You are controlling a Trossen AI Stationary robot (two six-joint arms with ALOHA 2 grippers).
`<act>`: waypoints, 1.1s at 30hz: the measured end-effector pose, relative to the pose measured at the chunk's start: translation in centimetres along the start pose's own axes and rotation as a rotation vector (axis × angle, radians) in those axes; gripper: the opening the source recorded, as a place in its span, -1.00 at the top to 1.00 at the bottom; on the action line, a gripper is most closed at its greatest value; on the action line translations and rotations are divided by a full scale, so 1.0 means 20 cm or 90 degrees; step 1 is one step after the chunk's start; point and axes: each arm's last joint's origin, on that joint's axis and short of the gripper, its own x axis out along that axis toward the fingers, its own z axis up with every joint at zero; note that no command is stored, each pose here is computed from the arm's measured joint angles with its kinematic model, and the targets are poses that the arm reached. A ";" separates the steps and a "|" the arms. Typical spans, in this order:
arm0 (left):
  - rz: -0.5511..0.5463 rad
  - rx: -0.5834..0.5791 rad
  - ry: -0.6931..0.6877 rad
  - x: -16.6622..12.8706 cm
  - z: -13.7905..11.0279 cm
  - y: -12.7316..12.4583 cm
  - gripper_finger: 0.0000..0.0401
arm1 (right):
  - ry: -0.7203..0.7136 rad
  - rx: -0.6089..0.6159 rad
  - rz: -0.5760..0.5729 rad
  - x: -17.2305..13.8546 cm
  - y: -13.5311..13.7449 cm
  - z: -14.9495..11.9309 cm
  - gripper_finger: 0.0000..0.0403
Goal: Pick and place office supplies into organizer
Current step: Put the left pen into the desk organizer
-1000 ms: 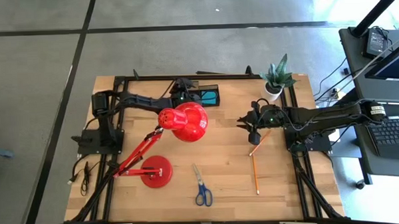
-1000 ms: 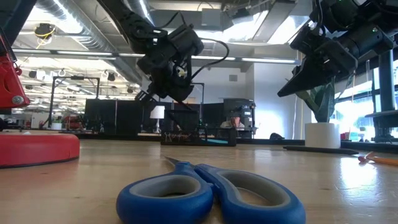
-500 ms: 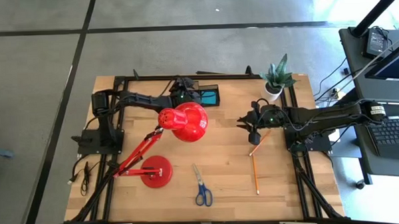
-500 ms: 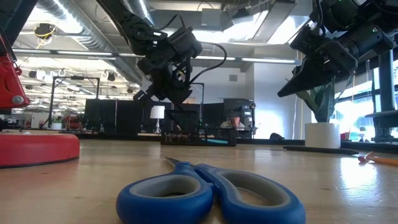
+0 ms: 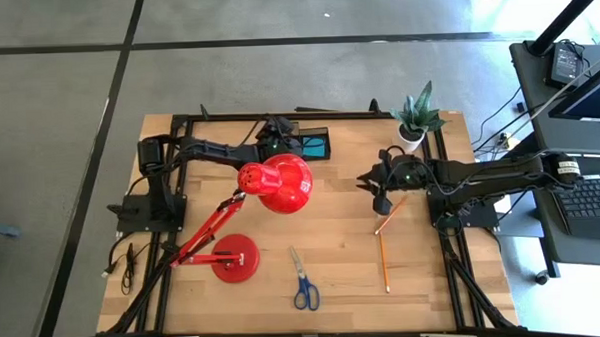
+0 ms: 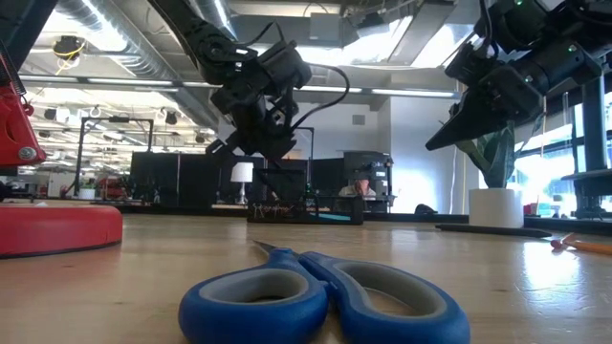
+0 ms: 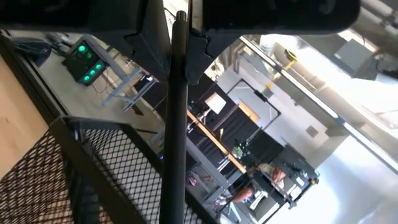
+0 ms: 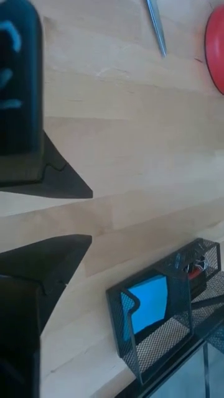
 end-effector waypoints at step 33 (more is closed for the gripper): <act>-0.007 0.070 -0.023 0.07 0.14 -0.08 0.83 | 0.002 0.003 0.000 0.00 0.00 0.00 0.46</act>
